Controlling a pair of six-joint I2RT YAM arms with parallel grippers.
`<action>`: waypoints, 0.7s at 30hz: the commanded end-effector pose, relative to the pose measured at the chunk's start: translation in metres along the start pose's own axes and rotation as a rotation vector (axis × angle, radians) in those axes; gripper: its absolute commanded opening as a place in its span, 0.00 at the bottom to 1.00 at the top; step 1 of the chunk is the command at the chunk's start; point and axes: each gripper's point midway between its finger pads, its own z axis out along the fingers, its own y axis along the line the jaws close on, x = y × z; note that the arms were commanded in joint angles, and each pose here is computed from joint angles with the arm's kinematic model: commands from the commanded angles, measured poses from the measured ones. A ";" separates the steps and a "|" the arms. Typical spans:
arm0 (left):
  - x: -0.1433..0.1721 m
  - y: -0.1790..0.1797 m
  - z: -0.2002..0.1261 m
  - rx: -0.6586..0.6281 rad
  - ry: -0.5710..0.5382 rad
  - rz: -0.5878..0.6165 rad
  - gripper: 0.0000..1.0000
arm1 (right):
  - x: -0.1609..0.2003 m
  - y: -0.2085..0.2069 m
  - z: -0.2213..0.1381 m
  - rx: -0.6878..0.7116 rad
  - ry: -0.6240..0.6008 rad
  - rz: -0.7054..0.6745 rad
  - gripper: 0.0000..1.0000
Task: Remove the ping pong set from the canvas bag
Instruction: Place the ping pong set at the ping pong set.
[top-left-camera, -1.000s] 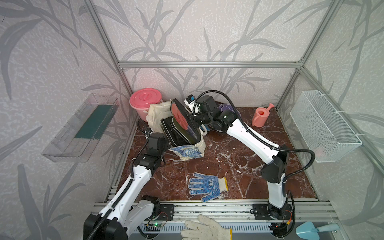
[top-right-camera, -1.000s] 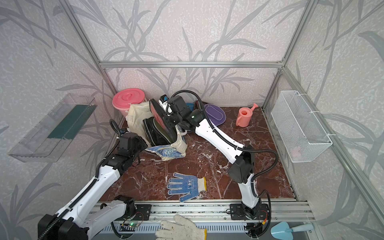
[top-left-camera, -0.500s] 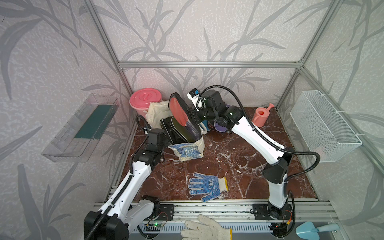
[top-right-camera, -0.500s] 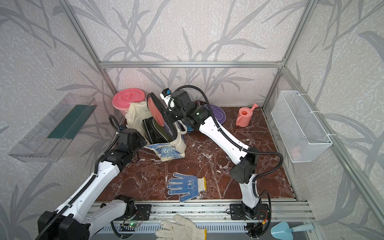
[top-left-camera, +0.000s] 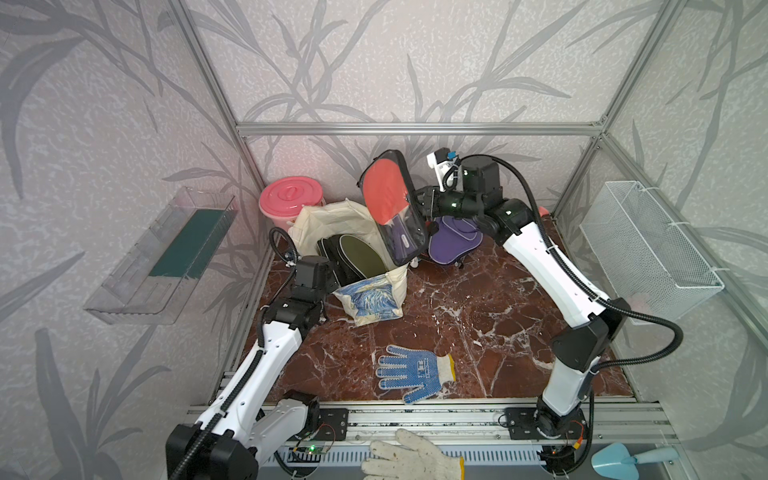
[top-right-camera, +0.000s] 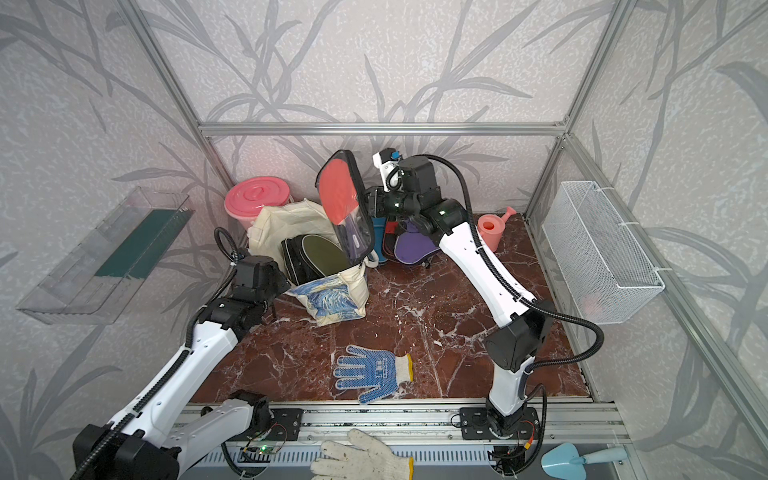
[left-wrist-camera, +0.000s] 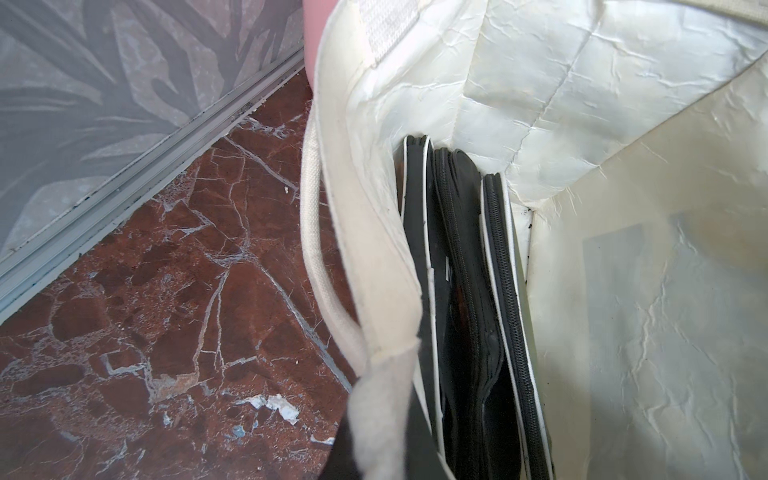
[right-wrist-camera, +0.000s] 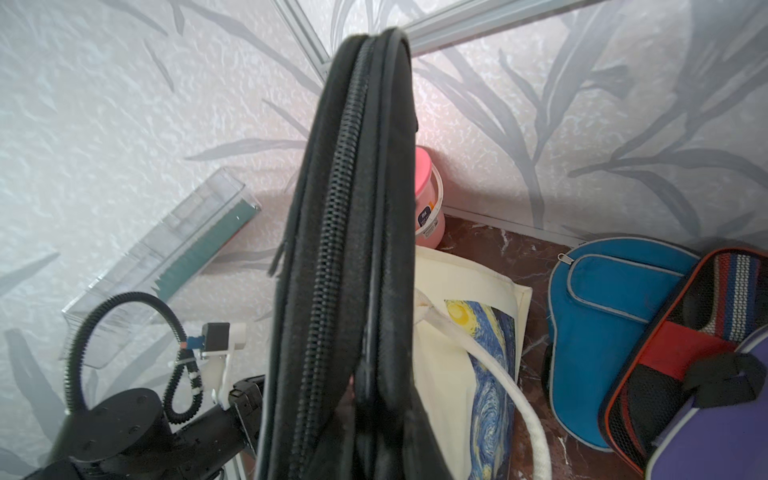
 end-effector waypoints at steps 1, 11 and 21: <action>-0.035 0.010 -0.015 -0.054 -0.129 -0.033 0.00 | -0.045 0.027 -0.035 -0.154 -0.146 0.033 0.00; -0.036 0.015 -0.018 -0.067 -0.138 -0.029 0.00 | -0.064 -0.032 -0.065 -0.228 -0.260 0.257 0.00; -0.035 0.018 -0.020 -0.069 -0.139 -0.029 0.00 | -0.073 -0.076 -0.082 -0.241 -0.349 0.348 0.00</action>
